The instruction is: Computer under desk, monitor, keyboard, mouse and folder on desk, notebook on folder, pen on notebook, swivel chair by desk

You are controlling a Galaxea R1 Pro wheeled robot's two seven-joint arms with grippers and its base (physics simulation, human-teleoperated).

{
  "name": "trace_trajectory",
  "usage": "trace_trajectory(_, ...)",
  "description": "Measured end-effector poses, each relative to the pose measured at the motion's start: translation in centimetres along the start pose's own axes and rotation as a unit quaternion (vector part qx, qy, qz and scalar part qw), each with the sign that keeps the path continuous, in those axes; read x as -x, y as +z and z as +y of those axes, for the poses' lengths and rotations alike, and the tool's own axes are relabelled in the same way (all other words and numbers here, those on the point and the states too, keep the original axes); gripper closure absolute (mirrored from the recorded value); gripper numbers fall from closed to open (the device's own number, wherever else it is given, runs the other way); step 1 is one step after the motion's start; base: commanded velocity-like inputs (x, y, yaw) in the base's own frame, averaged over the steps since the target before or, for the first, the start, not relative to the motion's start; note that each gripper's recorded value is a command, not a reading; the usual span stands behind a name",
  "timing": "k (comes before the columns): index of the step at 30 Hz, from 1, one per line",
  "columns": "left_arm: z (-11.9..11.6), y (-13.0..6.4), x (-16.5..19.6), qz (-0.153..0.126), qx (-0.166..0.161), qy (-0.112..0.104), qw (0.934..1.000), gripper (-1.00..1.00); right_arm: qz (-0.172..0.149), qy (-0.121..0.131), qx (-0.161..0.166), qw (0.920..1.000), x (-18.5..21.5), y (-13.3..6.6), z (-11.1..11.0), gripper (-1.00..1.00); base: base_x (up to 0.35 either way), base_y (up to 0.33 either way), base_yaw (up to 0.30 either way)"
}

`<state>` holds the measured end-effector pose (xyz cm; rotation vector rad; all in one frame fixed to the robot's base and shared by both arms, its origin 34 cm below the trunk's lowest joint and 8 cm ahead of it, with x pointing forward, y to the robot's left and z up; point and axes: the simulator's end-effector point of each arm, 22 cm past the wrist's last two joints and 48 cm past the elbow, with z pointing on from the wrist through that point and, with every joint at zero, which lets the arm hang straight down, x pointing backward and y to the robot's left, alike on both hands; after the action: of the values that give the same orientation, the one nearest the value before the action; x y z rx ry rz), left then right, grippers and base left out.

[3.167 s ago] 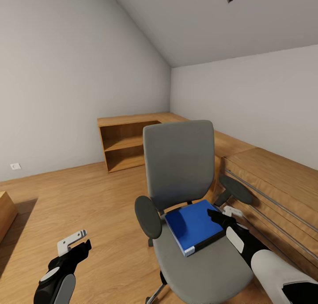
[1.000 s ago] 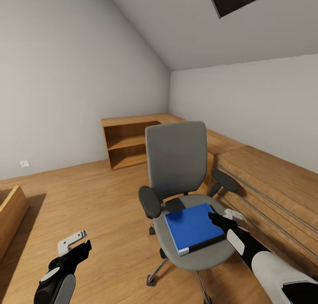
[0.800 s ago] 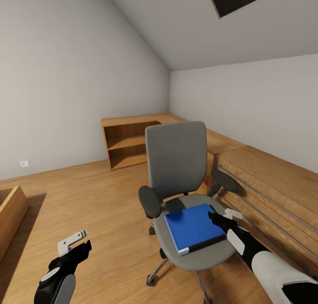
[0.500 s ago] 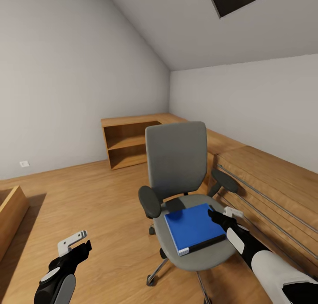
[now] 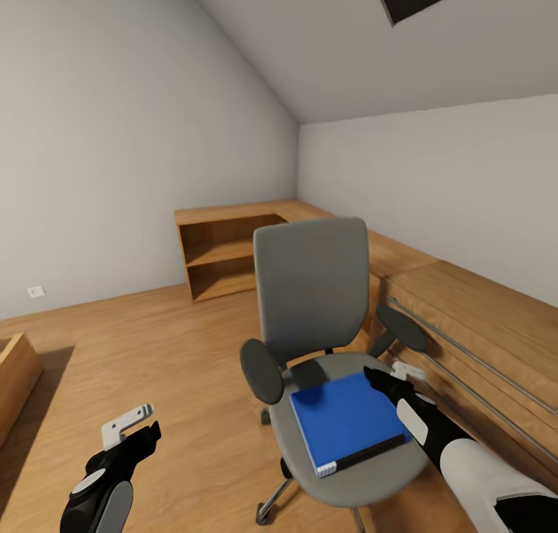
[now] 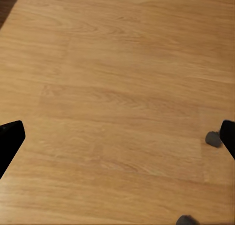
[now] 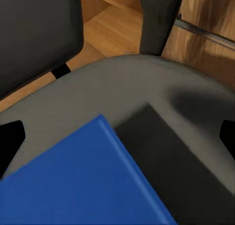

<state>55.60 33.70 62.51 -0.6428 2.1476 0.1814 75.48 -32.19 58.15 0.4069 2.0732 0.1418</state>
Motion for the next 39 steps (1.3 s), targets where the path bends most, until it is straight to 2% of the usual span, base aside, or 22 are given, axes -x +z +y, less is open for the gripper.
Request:
trace_trajectory(16, 0.0, 0.0, 0.0, 0.0, 0.0, 0.0, 1.0, -1.0, 0.0, 0.0, 0.001, 1.0, -0.1, 0.0, 0.1, -1.0, 0.173, 0.0, 0.0)
trace_trajectory(27, -0.2, -0.2, 0.3, -0.003, -0.001, -0.002, 1.0, -1.0, 0.007, -0.002, -0.005, 1.0, -0.6, 0.0, -0.2, -1.0, 0.026, 0.0, 0.0)
trace_trajectory(33, 0.0, 0.3, -0.6, -0.004, 0.0, -0.002, 1.0, -1.0, 0.011, -0.002, -0.026, 0.9996, -1.8, 0.4, -1.4, -1.0, 0.0, 0.0, 0.0)
trace_trajectory(39, 0.1, 0.5, -1.0, -0.004, 0.0, -0.002, 1.0, -1.0, 0.012, -0.001, -0.032, 0.9994, -2.2, 0.5, -1.8, -1.0, 0.0, 0.0, 0.0)
